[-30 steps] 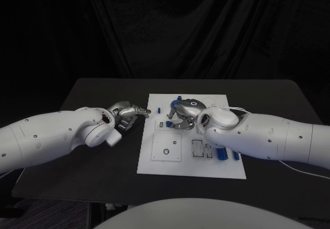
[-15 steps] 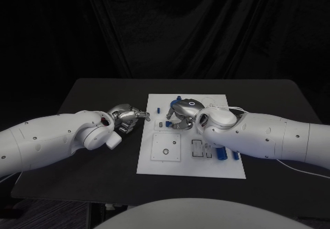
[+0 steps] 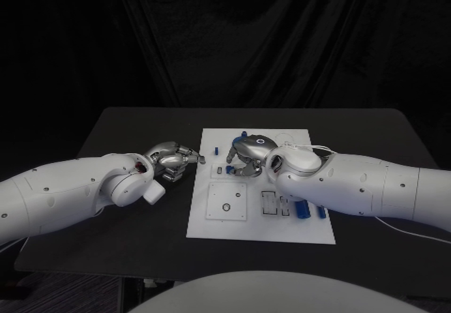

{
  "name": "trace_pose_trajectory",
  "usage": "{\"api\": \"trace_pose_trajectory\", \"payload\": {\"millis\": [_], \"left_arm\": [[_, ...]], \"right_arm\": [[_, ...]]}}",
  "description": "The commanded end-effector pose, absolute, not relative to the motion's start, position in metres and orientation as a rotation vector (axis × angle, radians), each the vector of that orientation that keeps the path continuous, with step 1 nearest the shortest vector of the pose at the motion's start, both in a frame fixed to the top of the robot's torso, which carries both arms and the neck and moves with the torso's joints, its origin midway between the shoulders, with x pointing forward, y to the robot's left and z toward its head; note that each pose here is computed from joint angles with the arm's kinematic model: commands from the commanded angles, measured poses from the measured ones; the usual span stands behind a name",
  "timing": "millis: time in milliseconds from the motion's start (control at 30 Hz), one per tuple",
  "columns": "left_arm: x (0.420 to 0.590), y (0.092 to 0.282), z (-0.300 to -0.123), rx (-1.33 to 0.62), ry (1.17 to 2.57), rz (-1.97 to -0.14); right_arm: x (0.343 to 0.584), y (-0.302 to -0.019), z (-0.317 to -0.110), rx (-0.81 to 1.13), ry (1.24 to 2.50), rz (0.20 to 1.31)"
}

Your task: Assemble the parts on the task board

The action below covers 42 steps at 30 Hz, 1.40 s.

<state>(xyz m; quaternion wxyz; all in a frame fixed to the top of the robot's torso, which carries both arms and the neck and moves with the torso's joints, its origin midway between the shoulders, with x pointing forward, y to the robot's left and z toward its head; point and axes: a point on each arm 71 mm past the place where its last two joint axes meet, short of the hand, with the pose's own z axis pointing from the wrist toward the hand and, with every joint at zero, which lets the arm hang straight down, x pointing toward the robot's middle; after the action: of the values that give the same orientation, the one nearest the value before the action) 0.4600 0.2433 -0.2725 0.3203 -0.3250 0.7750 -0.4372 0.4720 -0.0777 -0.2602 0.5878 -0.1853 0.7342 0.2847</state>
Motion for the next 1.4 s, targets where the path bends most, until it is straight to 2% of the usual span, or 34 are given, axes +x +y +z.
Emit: {"api": "trace_pose_trajectory", "payload": {"millis": [33,1400], "left_arm": [[0.460,0.240,-0.270,-0.836,2.000,-1.227],[0.457,0.237,-0.280,-0.854,2.104,-1.206]], "right_arm": [[0.472,-0.077,-0.262,-0.432,1.714,0.663],[0.474,-0.075,-0.274,-0.444,1.729,0.666]]}}
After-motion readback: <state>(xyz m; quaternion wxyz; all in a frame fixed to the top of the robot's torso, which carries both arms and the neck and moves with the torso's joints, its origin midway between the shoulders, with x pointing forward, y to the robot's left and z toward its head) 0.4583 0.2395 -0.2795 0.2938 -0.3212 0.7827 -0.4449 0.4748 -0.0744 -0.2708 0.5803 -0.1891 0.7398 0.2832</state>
